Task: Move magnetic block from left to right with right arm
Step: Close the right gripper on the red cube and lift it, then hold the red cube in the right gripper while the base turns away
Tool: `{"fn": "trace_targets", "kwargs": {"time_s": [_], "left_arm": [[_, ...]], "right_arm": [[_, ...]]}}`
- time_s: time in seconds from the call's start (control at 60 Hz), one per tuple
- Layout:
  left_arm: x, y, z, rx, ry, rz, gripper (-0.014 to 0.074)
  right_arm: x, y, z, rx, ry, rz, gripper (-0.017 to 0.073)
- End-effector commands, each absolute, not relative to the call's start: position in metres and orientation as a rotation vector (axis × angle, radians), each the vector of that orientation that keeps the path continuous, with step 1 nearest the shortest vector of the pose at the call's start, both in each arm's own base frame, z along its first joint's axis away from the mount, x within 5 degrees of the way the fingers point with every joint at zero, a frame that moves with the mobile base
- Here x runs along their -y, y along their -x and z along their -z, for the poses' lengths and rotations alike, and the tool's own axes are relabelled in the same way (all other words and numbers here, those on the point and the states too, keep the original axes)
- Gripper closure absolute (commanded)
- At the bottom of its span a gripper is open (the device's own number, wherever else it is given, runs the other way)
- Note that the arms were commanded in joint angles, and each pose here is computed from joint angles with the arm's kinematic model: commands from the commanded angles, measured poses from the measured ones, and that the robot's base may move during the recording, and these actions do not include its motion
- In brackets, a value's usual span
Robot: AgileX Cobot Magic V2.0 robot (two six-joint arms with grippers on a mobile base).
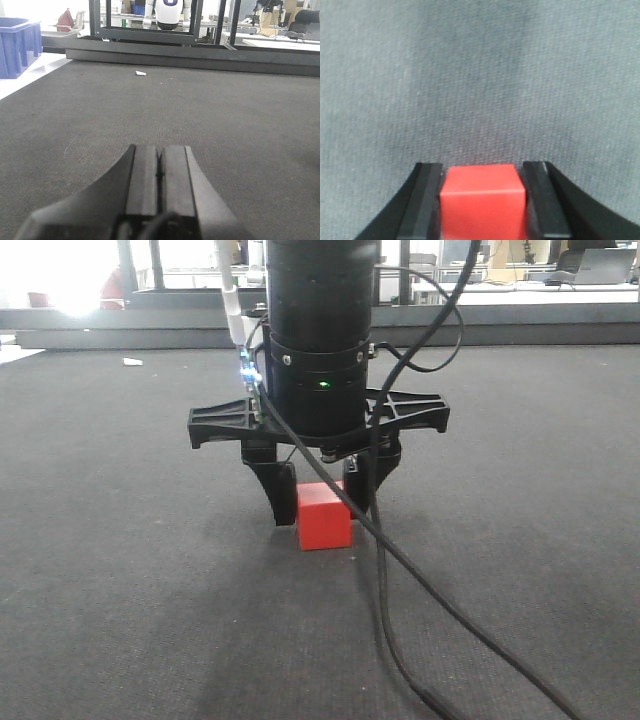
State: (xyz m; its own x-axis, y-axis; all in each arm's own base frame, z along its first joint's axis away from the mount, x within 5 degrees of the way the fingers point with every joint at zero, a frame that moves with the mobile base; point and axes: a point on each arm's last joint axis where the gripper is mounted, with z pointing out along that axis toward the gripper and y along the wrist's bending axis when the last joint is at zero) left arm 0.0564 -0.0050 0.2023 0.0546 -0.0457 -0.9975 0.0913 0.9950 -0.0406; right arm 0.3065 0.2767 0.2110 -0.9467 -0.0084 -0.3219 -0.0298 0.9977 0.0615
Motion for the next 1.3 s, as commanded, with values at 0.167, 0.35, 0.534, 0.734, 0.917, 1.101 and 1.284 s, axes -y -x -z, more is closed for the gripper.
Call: {"fn": "trace_targets", "kwargs": {"time_s": [0.167,0.35,0.534,0.734,0.917,1.101,1.284], "left_arm": [[0.005,-0.055,-0.208,-1.415,-0.031,0.115,0.071],[0.005,-0.055,-0.208,-1.415,-0.031,0.115,0.071],[0.005,-0.055,-0.208,-1.415,-0.031,0.115,0.071],[0.005,-0.055,-0.208,-1.415,-0.031,0.115,0.071],[0.005,-0.055,-0.208,-1.415,-0.031,0.115,0.071],[0.005,-0.055,-0.208,-1.415,-0.031,0.115,0.071],[0.005,-0.055,-0.208,-1.415,-0.031,0.115,0.071]], "right_arm": [[-0.261,-0.312,-0.27,-2.647,0.055,-0.234,0.0398],[-0.234,-0.313,-0.312,-2.525,0.142,-0.246,0.0398],[-0.194,-0.311,-0.351,-2.423,0.175,-0.219,0.0398],[-0.136,-0.297,-0.365,-2.319,0.134,-0.186,0.0398],[-0.092,-0.265,-0.353,-2.277,0.074,-0.158,0.0398],[-0.072,-0.218,-0.332,-2.223,0.096,-0.18,0.0398],[-0.054,-0.169,-0.318,-2.14,0.113,-0.209,0.0398]]}}
